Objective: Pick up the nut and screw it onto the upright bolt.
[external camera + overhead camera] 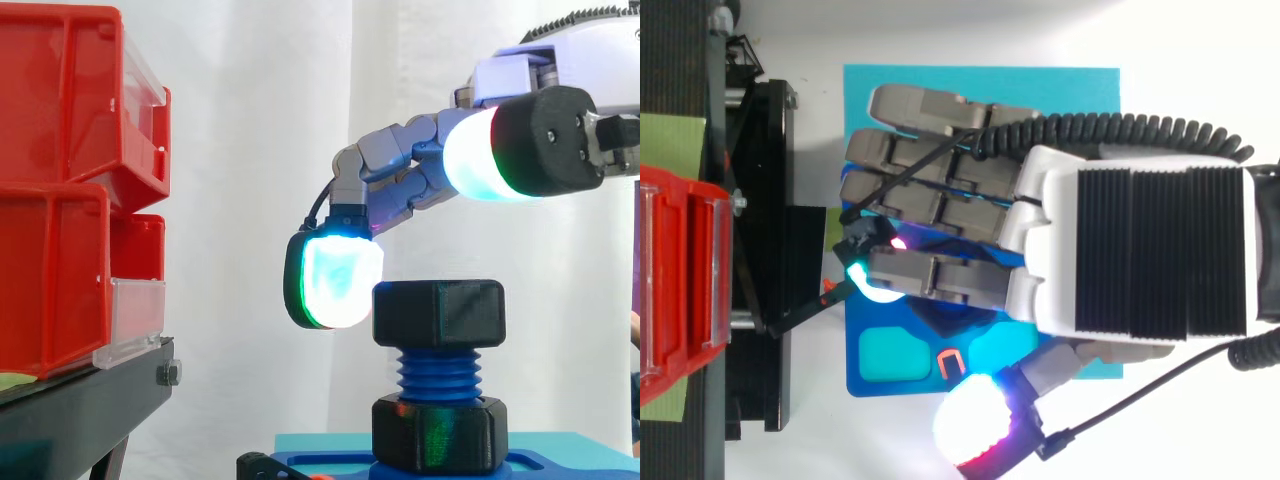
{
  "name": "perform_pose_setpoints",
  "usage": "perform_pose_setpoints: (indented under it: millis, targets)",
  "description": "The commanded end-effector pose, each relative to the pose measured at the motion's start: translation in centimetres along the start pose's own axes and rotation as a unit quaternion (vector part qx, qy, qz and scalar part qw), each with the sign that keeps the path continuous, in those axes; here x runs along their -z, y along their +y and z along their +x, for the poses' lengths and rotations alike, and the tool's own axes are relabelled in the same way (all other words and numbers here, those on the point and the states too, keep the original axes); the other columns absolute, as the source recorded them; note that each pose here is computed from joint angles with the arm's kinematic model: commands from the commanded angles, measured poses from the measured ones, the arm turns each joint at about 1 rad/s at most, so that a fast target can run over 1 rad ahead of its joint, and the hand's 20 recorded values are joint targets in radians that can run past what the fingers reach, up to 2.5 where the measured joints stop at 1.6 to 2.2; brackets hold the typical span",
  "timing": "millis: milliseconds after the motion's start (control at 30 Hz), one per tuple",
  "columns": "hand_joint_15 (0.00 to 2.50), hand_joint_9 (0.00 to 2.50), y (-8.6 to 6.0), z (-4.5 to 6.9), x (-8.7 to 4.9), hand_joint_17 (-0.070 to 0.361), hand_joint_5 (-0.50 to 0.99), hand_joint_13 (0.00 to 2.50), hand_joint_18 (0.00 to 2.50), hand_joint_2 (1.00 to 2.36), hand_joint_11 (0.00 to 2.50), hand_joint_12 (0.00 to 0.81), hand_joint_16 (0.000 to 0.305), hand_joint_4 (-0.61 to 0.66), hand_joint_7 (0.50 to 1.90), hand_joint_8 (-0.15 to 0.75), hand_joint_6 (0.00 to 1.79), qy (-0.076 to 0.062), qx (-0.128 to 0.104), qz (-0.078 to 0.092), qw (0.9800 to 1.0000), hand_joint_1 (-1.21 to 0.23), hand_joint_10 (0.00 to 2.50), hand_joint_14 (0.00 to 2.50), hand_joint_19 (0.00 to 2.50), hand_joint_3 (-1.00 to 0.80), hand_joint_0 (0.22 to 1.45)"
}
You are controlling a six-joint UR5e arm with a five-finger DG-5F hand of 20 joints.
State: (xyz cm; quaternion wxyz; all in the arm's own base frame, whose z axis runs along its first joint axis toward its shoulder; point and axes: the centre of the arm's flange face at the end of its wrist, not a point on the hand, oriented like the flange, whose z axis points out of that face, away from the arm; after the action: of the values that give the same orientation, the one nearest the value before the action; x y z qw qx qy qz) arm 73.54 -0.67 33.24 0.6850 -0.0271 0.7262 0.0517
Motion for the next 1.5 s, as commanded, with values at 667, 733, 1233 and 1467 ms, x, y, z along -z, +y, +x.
perform_pose_setpoints:
  millis: [667, 733, 1233, 1467]
  targets:
    - [0.0, 0.52, -3.5, 0.1, 0.7, 0.063, -0.06, 0.49, 0.11, 1.0, 0.0, 0.298, 0.028, 0.21, 1.5, 0.289, 0.5, 0.004, 0.007, -0.006, 0.9999, -0.17, 0.0, 0.0, 0.0, -0.5, 0.52]
    - [0.0, 0.53, -3.8, 0.3, 0.8, 0.063, -0.06, 0.5, 0.12, 1.0, 0.0, 0.297, 0.028, 0.21, 1.5, 0.289, 0.5, 0.005, 0.008, -0.007, 0.9999, -0.17, 0.0, 0.0, 0.0, -0.5, 0.52]
    - [0.0, 0.58, -6.1, 0.3, 1.4, 0.058, -0.05, 0.56, 0.18, 1.0, 0.0, 0.282, 0.026, 0.22, 1.44, 0.285, 0.52, 0.007, 0.006, -0.005, 0.9999, -0.17, 0.0, 0.0, 0.0, -0.5, 0.52]
    - [0.0, 0.54, -6.3, 0.2, 1.3, 0.063, -0.13, 0.53, 0.16, 1.0, 0.0, 0.297, 0.028, 0.28, 0.97, 0.268, 0.5, 0.003, 0.006, -0.007, 0.9999, -0.14, 0.0, 0.0, 0.0, -0.5, 0.51]
